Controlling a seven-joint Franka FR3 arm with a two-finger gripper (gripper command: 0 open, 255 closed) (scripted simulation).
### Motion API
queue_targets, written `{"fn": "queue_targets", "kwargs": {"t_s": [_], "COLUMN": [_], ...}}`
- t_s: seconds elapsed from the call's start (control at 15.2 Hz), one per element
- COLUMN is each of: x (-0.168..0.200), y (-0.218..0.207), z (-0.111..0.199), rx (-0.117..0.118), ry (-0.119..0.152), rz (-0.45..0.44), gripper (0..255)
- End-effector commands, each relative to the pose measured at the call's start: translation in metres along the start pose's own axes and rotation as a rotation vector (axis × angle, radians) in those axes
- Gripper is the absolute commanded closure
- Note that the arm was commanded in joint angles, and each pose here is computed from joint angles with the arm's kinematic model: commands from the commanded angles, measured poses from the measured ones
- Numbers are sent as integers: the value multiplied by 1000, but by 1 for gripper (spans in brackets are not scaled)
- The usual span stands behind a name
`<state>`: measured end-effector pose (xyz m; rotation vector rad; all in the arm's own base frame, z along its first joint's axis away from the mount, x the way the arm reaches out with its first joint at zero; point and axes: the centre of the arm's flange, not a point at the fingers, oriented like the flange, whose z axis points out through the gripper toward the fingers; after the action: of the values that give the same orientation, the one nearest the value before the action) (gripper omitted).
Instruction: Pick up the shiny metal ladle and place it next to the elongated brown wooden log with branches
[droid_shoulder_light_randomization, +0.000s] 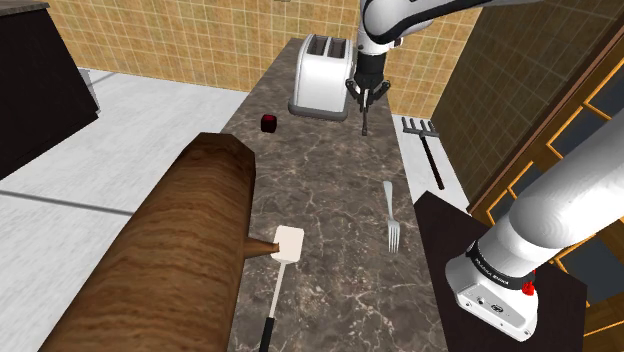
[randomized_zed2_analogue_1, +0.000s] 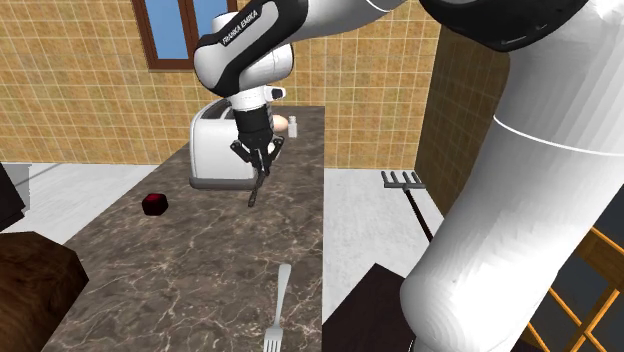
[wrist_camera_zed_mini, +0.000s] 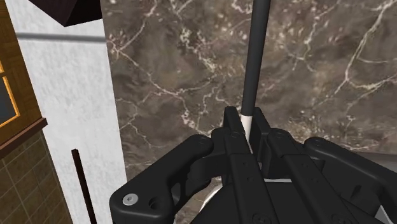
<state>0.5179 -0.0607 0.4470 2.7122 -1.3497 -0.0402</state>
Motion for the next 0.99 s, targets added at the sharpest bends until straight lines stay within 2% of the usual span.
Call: {"fn": "queue_targets", "kwargs": {"t_s": [0.0, 0.92], "x": [0, 2], "y": [2, 10], "z": [-12, -85], "rx": [0, 0], "ry": [0, 0], "rz": [0, 0], "gripper": [255, 255]}}
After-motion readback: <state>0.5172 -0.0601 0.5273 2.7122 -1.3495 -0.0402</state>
